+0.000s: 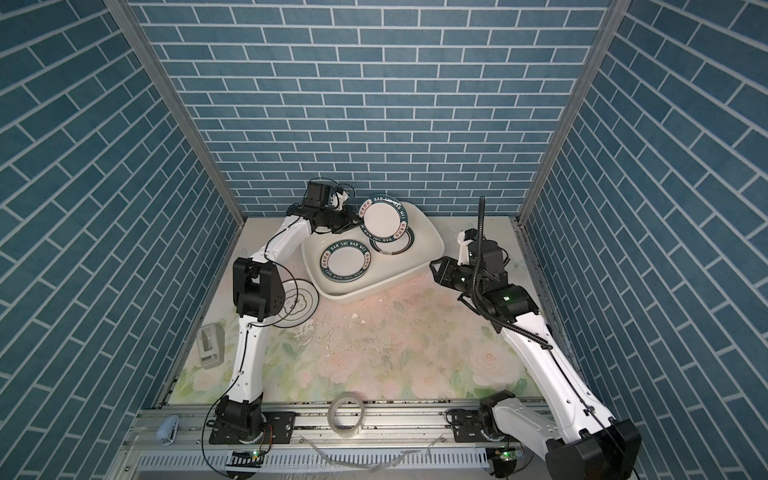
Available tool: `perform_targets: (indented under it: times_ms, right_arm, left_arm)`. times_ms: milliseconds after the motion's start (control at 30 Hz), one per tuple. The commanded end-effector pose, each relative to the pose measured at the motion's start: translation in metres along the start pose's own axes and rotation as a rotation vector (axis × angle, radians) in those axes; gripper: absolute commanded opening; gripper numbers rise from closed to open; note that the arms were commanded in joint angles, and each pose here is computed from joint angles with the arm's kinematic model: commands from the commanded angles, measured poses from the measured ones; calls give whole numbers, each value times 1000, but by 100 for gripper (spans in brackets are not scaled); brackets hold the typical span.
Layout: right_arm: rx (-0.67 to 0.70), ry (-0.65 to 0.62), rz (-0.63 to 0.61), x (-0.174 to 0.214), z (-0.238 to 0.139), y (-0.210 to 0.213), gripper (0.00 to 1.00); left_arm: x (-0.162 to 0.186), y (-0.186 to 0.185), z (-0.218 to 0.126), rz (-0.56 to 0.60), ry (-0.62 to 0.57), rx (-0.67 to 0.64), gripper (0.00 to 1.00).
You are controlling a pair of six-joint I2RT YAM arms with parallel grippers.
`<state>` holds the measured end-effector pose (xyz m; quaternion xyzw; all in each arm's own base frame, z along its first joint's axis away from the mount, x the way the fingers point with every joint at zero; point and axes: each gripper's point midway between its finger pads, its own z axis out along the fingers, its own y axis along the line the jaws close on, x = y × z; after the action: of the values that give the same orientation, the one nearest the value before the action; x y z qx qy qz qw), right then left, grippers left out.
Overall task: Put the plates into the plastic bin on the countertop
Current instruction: 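Carry the green-rim plate over the bin with the left gripper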
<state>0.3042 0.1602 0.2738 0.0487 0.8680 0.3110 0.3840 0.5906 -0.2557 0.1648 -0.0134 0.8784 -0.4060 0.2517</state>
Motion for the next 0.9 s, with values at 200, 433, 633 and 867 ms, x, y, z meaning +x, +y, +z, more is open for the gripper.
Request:
perform_targets:
  times_ms: [200, 433, 633, 867]
  right_arm:
    - [36, 17, 46, 9, 7, -14, 43]
    - [28, 26, 62, 17, 13, -18, 43]
    - [36, 35, 73, 24, 15, -24, 43]
    - [37, 37, 80, 24, 14, -23, 43]
  left_arm:
    - [0, -18, 21, 12, -22, 25, 0]
    - [4, -10, 34, 22, -29, -1, 0]
    - [6, -4, 42, 37, -28, -17, 0]
    - [9, 3, 45, 38, -22, -36, 0]
